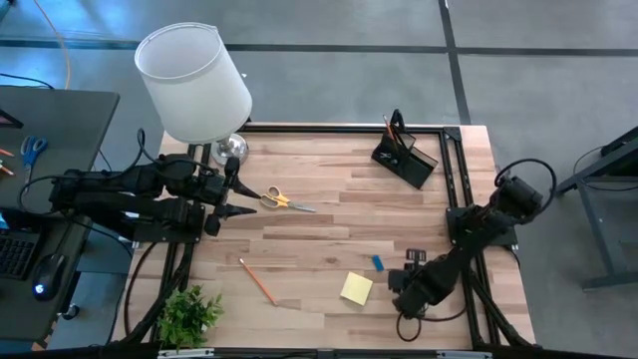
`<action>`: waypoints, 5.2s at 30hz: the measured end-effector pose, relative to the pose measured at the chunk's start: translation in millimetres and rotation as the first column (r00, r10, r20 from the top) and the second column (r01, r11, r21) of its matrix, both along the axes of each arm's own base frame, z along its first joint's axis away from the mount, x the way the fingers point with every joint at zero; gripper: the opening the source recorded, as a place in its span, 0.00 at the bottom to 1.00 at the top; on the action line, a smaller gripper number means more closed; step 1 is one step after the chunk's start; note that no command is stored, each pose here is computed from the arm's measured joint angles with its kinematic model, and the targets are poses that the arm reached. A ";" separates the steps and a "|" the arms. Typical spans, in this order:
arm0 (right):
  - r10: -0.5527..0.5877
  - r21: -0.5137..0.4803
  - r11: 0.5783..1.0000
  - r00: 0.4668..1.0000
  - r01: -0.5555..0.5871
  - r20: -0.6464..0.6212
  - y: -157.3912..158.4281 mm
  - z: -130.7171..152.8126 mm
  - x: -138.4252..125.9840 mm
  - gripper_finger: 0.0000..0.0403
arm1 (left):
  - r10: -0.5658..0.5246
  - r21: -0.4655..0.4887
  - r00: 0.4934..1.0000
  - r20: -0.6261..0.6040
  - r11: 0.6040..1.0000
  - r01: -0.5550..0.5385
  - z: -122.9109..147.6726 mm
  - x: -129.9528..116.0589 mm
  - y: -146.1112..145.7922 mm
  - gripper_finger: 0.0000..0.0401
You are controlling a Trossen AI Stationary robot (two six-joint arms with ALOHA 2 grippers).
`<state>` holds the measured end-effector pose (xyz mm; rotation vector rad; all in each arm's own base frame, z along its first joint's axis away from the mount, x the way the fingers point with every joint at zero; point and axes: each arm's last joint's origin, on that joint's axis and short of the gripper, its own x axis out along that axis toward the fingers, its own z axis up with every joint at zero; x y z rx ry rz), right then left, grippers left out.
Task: Pick and place office supplies into organizer
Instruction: Put the black binder clip into the mesh desk organizer, then put the blue eraser into the mesh desk organizer
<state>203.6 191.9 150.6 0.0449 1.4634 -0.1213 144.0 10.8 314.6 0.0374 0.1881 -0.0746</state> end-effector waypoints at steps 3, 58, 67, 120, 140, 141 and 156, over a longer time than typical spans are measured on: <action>-0.023 -0.045 0.999 0.997 0.026 0.077 -4.8 13.1 16.5 0.37 | 0.000 0.001 1.000 0.005 1.000 0.000 0.5 0.1 0.0 0.38; -0.377 -0.372 0.837 0.916 0.401 0.138 -374.0 78.3 72.1 0.47 | -0.008 0.039 1.000 -0.022 0.999 0.009 -2.2 -2.0 -0.2 0.38; -0.519 -0.187 0.818 0.838 0.544 0.166 -360.1 75.4 75.1 0.56 | -0.008 0.038 0.999 -0.038 0.999 0.009 -3.7 -2.3 -0.2 0.38; -0.794 -0.010 0.607 0.607 0.795 0.038 -56.5 17.4 102.3 0.49 | -0.064 -0.007 0.998 -0.012 0.998 0.064 -1.0 -3.6 -2.2 0.38; -0.796 -0.021 0.606 0.605 0.795 -0.021 -54.2 -5.0 101.2 0.48 | -0.082 -0.015 0.997 -0.011 0.997 0.082 -0.9 -4.2 -2.8 0.38; -0.796 -0.017 0.606 0.605 0.796 -0.020 -54.0 -5.0 101.5 0.47 | -0.082 -0.015 0.997 -0.011 0.997 0.082 -0.9 -4.2 -2.8 0.38; -0.793 -0.001 0.609 0.608 0.793 -0.042 -51.7 -9.0 103.4 0.26 | -0.082 -0.015 0.997 -0.011 0.997 0.082 -0.8 -4.2 -2.8 0.38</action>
